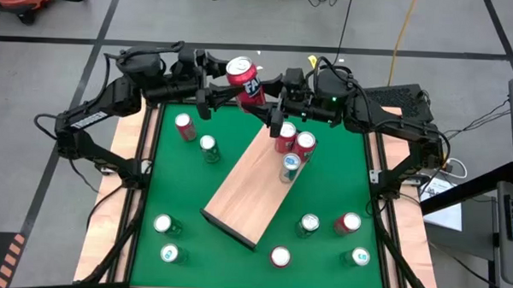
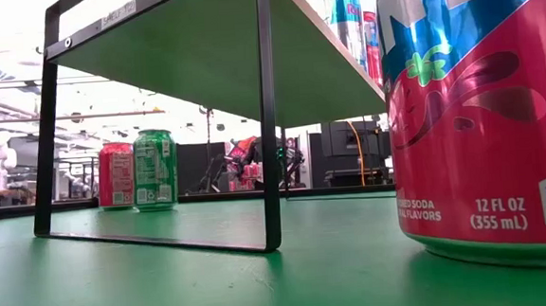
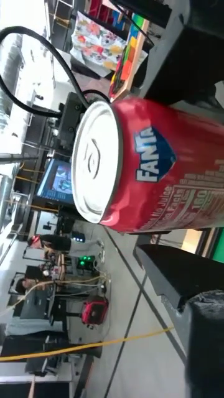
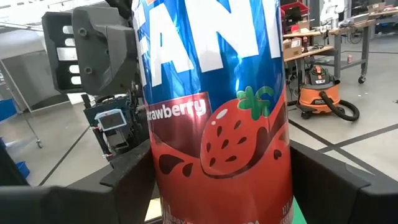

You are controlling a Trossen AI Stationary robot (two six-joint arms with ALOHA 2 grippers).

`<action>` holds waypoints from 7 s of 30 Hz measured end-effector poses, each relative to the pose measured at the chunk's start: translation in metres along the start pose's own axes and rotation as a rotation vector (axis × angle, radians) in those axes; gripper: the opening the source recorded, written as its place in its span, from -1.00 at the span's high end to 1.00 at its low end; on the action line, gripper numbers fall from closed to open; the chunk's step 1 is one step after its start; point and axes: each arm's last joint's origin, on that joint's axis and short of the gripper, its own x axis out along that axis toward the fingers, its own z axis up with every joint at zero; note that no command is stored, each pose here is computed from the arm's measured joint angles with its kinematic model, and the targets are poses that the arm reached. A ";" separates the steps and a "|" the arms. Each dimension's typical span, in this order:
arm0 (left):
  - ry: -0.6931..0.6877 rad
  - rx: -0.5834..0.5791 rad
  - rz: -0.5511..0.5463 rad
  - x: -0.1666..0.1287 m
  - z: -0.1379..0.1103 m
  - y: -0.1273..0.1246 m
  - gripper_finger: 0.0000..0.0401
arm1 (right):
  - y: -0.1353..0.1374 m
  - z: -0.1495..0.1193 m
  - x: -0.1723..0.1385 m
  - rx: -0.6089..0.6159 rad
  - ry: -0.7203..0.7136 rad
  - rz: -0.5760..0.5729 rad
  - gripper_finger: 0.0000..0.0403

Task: Sort soda cans
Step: Put the red soda can on the shelf and align it with the other red soda cans

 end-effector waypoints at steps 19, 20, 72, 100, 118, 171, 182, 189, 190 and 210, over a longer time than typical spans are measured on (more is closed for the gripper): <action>-0.011 -0.015 -0.084 0.007 0.000 0.004 -0.51 | 0.000 0.001 0.000 0.002 -0.006 -0.018 -0.49; -0.016 -0.017 -0.088 0.007 0.001 0.004 -0.55 | 0.000 0.001 0.000 0.001 -0.006 -0.018 -0.49; 0.001 -0.015 -0.149 0.008 0.001 0.010 -0.42 | -0.001 0.000 0.001 0.003 -0.003 -0.019 -0.52; 0.015 0.032 -0.332 0.007 0.001 0.006 -0.40 | -0.003 -0.005 -0.033 0.074 0.234 -0.078 -0.91; 0.097 0.082 -0.288 0.011 -0.014 0.044 -0.40 | -0.004 0.019 -0.093 0.087 0.261 -0.164 -0.91; 0.432 0.089 -0.353 0.061 -0.193 0.152 -0.40 | -0.008 0.049 -0.143 0.118 0.129 -0.166 -0.91; 0.459 0.112 -0.290 0.063 -0.208 0.144 -0.40 | -0.008 0.048 -0.142 0.102 0.131 -0.166 -0.91; 0.437 0.187 -0.263 0.068 -0.209 0.136 -0.40 | -0.009 0.048 -0.141 0.091 0.127 -0.187 -0.91; 0.442 0.191 -0.259 0.068 -0.210 0.136 -0.40 | -0.009 0.048 -0.141 0.091 0.127 -0.187 -0.91; 0.464 0.175 -0.279 0.075 -0.225 0.142 -0.50 | -0.009 0.048 -0.141 0.095 0.127 -0.187 -0.91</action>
